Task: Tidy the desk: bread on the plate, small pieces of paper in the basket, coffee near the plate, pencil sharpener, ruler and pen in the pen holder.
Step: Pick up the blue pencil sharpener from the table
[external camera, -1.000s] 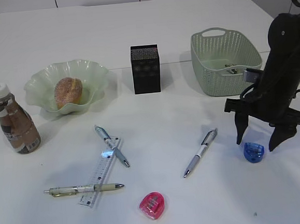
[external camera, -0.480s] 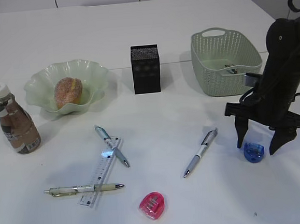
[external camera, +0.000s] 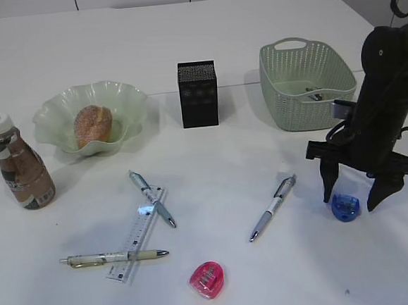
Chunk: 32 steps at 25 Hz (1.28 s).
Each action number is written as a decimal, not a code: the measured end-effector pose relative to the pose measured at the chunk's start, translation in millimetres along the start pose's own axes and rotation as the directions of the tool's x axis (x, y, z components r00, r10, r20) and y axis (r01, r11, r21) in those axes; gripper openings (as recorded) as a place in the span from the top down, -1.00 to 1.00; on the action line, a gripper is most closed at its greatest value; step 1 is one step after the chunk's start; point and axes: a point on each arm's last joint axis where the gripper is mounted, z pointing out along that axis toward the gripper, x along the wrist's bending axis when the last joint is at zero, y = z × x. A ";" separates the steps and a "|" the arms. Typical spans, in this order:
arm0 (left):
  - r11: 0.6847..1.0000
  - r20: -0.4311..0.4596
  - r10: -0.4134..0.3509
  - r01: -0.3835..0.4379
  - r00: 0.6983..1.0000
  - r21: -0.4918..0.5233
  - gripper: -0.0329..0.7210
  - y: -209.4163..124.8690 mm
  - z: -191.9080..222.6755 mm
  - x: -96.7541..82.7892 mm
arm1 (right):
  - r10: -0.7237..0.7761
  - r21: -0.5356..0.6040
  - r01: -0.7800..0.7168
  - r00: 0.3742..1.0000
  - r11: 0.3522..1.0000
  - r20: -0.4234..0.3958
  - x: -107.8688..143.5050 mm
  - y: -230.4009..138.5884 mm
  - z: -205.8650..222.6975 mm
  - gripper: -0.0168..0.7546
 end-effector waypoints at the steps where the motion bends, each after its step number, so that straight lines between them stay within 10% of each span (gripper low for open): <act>1: 1.000 0.000 0.000 0.000 1.000 0.000 -0.32 0.0 0.0 0.0 | 0.000 0.000 0.000 1.000 1.000 0.000 0.0 0.0 0.0 -0.46; 23: 1.000 0.000 0.000 0.000 1.000 0.000 -0.32 0.0 0.0 0.0 | -0.005 0.046 0.003 0.999 0.999 0.037 -2.3 1.3 13.6 -0.46; 32: 1.000 0.000 0.000 0.000 1.000 0.002 -0.32 -0.2 0.0 0.0 | -0.004 0.035 0.003 1.000 0.999 0.030 -1.7 2.4 13.5 0.05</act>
